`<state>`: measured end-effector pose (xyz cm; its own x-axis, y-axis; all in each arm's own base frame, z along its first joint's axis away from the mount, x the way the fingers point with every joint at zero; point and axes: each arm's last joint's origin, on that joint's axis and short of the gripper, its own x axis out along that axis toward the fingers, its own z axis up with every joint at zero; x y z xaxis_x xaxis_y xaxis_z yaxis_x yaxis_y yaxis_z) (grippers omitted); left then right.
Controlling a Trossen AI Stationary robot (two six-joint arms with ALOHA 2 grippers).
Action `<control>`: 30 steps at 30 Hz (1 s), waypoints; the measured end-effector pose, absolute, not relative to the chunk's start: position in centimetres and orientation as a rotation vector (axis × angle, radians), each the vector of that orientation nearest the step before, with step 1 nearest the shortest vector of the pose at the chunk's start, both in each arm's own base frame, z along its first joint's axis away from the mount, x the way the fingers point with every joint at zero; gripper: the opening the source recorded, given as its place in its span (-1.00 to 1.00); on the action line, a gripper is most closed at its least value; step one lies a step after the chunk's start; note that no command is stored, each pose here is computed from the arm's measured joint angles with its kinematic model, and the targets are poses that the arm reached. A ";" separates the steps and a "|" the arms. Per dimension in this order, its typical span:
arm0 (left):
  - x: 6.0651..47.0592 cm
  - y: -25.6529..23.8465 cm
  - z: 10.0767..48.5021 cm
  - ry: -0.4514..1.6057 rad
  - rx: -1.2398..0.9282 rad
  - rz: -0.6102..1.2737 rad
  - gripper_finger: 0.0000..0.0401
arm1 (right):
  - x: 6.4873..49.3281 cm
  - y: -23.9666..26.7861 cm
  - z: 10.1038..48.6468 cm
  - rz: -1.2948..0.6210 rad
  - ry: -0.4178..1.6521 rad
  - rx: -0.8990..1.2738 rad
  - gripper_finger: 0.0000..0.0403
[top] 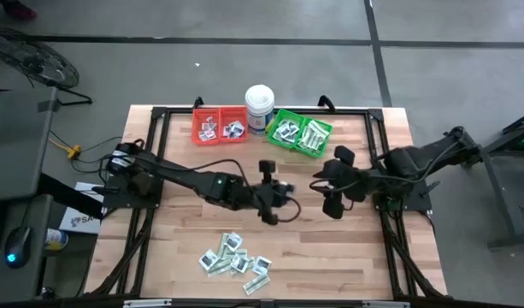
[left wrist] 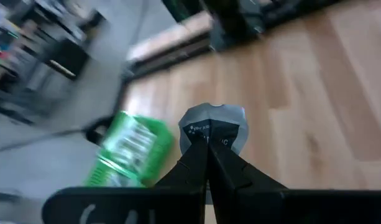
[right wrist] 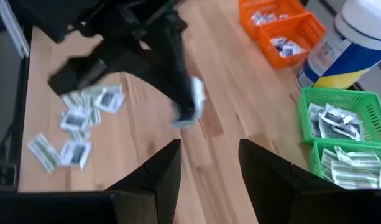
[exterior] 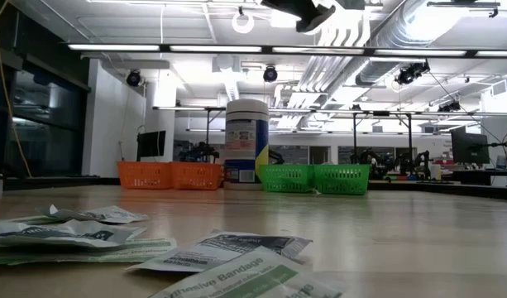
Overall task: Pick & Place First Aid Supplies
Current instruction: Put the black towelette pack into the left green bin
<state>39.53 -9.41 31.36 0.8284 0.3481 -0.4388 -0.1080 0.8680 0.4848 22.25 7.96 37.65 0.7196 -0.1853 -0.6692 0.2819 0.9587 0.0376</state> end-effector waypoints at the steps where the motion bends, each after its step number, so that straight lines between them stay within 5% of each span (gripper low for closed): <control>1: 39.6 -9.3 31.7 0.521 0.484 0.267 -1.00 | 22.3 8.1 37.7 -0.276 0.707 0.152 -0.24; 30: 40.4 -9.1 34.9 0.342 0.905 0.375 -1.00 | 24.0 6.5 38.1 -0.430 0.567 0.309 -0.29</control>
<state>40.44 -9.09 34.90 0.8823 0.4527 -0.1290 -0.1697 0.5616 0.8098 24.01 6.47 38.10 0.7591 -0.3048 -0.5752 0.4716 0.8665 0.1633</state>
